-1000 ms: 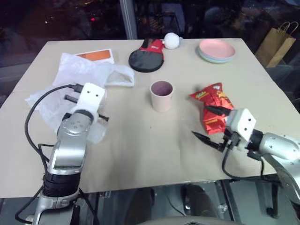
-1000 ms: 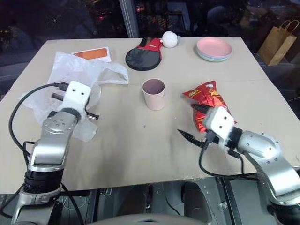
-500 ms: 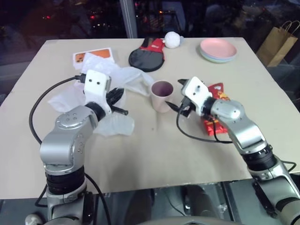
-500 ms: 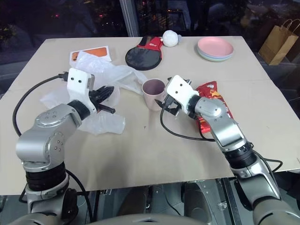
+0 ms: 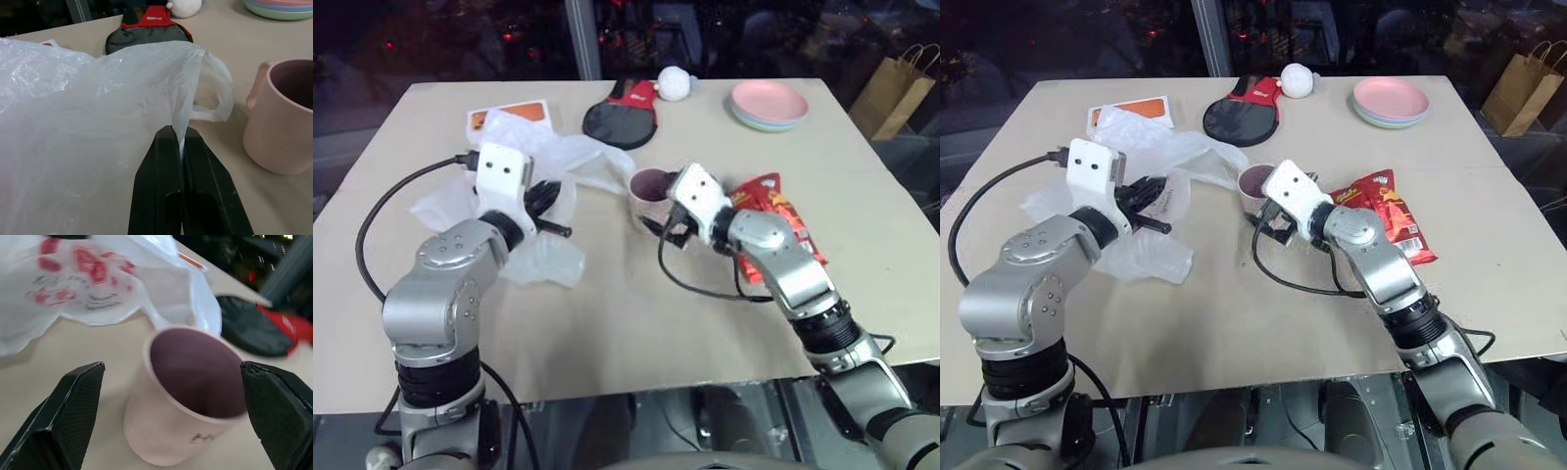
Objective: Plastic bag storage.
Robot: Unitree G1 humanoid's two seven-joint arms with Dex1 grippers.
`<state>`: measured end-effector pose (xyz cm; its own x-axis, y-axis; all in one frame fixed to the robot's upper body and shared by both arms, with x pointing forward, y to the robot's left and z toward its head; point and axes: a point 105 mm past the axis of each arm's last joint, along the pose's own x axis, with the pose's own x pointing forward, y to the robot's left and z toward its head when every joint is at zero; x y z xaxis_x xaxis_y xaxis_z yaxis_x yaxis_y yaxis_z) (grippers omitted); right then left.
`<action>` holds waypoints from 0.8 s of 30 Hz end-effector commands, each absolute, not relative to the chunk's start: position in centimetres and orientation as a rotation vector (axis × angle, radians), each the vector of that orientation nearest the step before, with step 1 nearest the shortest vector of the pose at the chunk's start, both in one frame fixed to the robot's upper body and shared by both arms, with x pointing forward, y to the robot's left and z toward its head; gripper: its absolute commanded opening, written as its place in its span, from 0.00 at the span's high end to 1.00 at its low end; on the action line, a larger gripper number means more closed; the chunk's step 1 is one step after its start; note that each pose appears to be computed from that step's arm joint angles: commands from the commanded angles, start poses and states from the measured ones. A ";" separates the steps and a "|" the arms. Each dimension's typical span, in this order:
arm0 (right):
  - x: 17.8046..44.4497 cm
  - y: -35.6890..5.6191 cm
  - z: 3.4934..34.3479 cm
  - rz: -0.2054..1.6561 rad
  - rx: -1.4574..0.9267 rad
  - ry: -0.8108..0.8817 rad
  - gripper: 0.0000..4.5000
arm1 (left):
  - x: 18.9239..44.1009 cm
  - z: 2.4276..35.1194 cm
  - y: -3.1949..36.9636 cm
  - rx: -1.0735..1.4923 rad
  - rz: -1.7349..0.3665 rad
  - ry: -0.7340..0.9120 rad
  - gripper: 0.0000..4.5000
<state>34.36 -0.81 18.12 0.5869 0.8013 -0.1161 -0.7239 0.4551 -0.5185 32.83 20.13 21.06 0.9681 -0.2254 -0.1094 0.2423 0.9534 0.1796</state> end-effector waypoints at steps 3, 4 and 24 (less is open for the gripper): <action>35.3 -0.3 18.5 0.993 -0.783 -0.191 0.00 | 32.3 22.8 20.0 0.244 -0.255 0.017 0.99; 35.5 -0.3 18.3 1.015 -0.830 -0.179 0.00 | 32.3 22.8 20.1 0.252 -0.258 0.017 0.99; 35.1 -1.7 19.6 1.180 -1.141 -0.238 0.99 | 32.5 23.1 19.4 0.218 -0.325 0.015 1.00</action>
